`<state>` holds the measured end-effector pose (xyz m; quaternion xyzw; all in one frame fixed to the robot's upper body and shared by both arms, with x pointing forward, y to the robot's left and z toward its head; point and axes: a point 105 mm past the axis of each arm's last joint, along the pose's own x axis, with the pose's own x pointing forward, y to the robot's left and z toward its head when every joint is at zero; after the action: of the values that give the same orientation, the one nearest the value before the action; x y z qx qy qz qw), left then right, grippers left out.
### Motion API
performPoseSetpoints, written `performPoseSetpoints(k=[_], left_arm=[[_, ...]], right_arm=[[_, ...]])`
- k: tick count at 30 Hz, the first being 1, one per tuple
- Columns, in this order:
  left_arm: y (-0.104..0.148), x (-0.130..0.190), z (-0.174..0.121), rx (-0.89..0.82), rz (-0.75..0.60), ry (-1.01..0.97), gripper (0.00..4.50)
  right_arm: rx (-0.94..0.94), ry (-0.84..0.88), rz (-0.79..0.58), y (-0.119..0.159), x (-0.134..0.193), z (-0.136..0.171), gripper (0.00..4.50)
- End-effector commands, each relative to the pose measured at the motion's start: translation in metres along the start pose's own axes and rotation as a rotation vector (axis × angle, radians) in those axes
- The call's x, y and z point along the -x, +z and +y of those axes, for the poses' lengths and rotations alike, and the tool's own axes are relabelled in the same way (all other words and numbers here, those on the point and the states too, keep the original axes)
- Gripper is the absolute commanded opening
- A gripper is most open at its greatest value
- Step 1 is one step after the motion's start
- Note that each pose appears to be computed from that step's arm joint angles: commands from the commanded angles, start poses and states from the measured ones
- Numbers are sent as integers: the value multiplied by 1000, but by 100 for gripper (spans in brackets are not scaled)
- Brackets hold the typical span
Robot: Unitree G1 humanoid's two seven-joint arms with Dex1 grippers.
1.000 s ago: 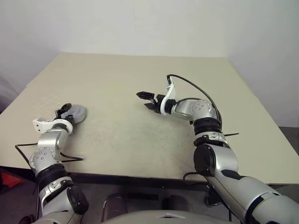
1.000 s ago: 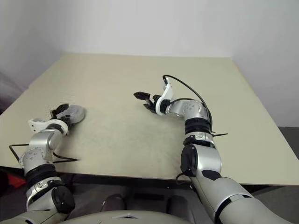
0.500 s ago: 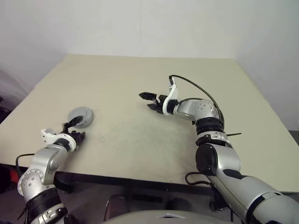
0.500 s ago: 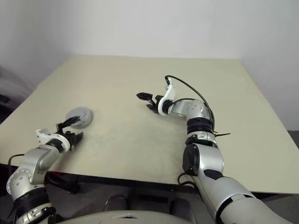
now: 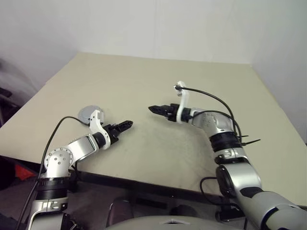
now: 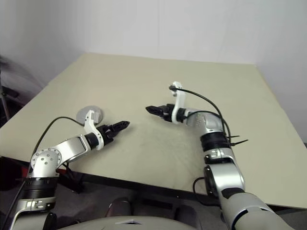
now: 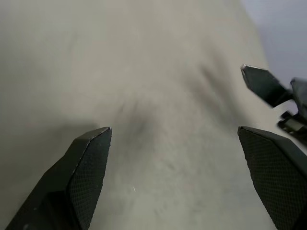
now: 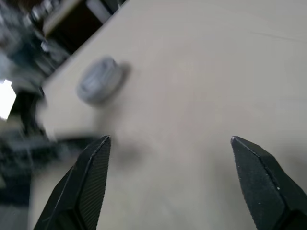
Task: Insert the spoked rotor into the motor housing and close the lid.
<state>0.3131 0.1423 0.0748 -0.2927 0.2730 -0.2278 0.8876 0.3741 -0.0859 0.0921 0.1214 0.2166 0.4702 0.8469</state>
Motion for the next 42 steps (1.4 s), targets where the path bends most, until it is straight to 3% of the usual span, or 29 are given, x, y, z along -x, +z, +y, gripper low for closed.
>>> performPoseSetpoints(k=[1,7,11,18,25,42], left_arm=[[12,-1,-12,-178,-50,-74,448],[20,-1,-3,-393,-96,-63,448],[17,-2,2,-499,-87,-68,448],[18,-5,-1,-511,-117,-88,448],[17,-5,3,-515,-130,-60,448],[17,-7,-2,-495,-187,-22,448]], right_arm=[[214,183,26,5,17,18,450],[411,171,16,2,43,3,450],[423,224,44,-6,53,4,450],[385,223,81,-11,52,1,450],[459,130,-19,-4,41,-3,450],[373,99,8,0,37,-7,450]])
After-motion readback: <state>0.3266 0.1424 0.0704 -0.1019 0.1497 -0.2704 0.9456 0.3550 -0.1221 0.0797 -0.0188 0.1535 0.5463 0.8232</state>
